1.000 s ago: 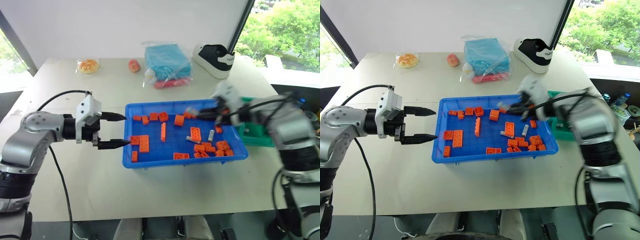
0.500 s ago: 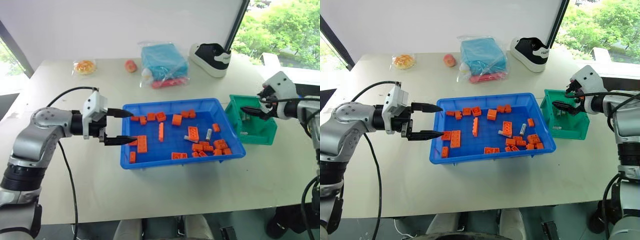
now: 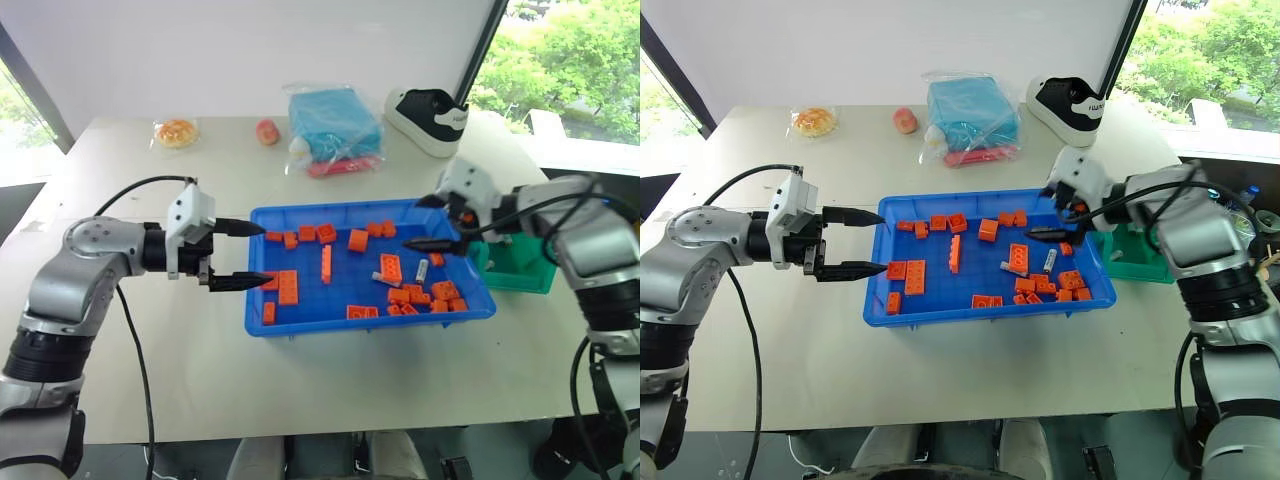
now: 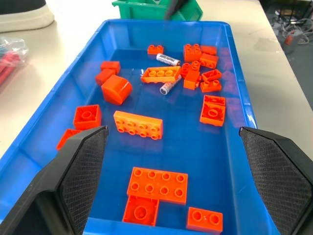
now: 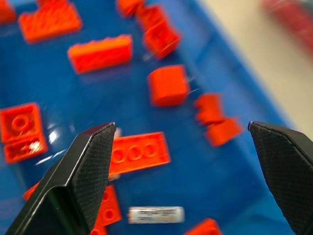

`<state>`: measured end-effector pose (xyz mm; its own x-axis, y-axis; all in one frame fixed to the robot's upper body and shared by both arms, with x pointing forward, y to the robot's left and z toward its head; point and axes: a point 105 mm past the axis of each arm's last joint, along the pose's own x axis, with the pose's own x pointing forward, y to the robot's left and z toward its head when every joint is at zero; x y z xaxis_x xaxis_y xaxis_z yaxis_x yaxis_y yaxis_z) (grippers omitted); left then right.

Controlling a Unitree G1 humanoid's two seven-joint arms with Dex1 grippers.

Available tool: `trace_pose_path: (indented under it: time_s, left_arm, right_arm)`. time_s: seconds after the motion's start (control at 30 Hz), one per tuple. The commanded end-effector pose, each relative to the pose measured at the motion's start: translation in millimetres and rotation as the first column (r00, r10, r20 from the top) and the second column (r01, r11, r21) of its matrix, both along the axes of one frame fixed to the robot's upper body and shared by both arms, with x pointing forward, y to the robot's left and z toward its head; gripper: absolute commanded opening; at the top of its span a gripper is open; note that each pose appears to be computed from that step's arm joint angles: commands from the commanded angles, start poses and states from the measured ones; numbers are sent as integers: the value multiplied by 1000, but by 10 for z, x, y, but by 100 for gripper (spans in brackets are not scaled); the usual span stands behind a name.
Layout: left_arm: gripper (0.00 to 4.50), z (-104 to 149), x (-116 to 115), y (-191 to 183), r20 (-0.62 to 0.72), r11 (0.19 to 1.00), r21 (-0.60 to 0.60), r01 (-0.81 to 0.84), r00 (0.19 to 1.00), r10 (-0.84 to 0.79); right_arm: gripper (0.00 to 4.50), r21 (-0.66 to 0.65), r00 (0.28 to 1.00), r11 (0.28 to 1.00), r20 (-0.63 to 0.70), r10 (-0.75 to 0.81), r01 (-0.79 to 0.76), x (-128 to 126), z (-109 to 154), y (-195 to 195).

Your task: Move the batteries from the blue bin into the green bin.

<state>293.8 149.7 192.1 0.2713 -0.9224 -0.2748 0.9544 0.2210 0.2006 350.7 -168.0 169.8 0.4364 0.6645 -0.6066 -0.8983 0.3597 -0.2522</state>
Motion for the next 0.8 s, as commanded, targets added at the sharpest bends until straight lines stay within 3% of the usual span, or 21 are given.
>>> trace_pose_path:
  time_s: [0.03, 0.17, 0.33, 0.47, 0.6, 0.8]
  left_arm:
    - [450, 93, -33, -35, 52, 1000, -2, 12, 999, -12]
    - [450, 74, -73, 10, 51, 1000, 4, -7, 999, 6]
    - [450, 48, -125, 55, 44, 1000, 9, -30, 999, 29]
    - [450, 25, -141, 79, 37, 999, 14, -42, 998, 42]
    - [450, 23, -136, 65, 31, 999, 16, -38, 999, 38]
    - [450, 56, -85, 26, 36, 1000, 22, -13, 999, 12]
  right_arm:
    - [445, -26, 999, 999, -23, 47, -48, 10, -28, 55]
    - [445, -27, 999, 999, -38, -29, 28, 89, -83, 35]
    - [445, 184, 942, 924, -33, -334, 334, 226, 181, 95]
    - [445, 273, 825, 778, -191, -532, 566, 8, 286, 249]
    - [445, 348, 664, 569, -301, -685, 745, 36, 132, 302]
    - [445, 297, 573, 494, -321, -754, 817, 81, -19, 330]
